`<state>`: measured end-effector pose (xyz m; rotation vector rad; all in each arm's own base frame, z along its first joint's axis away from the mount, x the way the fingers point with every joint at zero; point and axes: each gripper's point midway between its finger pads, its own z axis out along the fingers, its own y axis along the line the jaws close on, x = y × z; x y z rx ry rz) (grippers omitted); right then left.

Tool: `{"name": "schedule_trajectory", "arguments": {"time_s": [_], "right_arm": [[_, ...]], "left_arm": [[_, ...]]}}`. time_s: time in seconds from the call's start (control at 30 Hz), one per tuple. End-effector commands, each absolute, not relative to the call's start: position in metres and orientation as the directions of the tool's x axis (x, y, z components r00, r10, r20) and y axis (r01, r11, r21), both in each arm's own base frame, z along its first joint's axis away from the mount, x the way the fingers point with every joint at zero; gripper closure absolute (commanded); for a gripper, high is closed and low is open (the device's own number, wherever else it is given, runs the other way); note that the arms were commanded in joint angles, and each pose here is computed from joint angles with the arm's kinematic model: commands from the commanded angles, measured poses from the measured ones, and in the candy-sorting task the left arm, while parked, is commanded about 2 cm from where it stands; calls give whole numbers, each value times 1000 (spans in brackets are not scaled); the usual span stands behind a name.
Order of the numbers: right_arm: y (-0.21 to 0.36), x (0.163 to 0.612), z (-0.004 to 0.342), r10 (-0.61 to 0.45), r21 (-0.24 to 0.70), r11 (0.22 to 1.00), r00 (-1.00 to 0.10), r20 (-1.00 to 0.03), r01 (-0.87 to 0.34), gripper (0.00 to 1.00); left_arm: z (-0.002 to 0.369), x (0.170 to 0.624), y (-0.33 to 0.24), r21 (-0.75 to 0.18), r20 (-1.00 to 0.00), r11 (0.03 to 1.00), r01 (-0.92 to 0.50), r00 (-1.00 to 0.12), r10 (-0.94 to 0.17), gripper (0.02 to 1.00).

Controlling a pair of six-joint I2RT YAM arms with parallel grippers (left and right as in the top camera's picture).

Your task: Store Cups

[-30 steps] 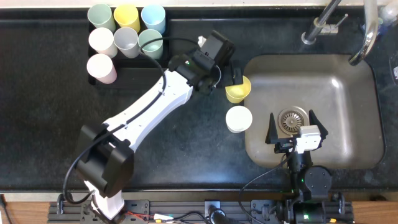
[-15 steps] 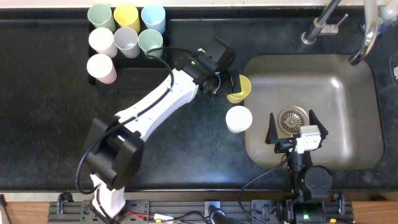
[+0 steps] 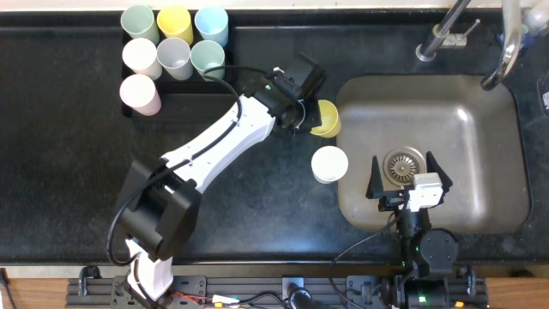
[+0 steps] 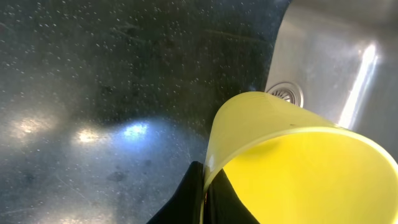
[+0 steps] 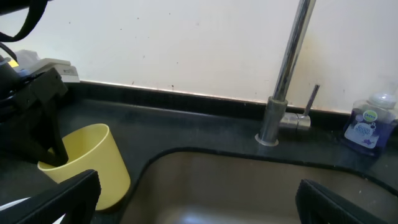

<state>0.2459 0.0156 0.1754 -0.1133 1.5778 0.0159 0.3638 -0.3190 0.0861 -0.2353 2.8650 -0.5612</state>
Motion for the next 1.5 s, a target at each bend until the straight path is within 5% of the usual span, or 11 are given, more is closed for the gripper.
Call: {"name": "schedule_trajectory", "arguments": {"time_s": [0.03, 0.27, 0.53, 1.5], "right_arm": [[15, 246, 172, -65, -64, 995, -7, -998, -77, 5], [15, 246, 172, -65, -64, 995, -7, -998, -77, 3], [15, 246, 172, -65, -64, 995, -7, -998, -77, 7], [15, 246, 172, -65, -64, 995, -7, -998, -77, 5]], "left_arm": [[121, 385, -286, -380, -262, 909, -169, -923, -281, 982], [149, 395, -149, -272, -218, 793, -545, -768, -603, 982], [143, 390, -44, -176, -158, 640, -748, -620, -768, 982], [105, 404, -3, -83, -186, 579, -811, -559, -808, 982]]}}
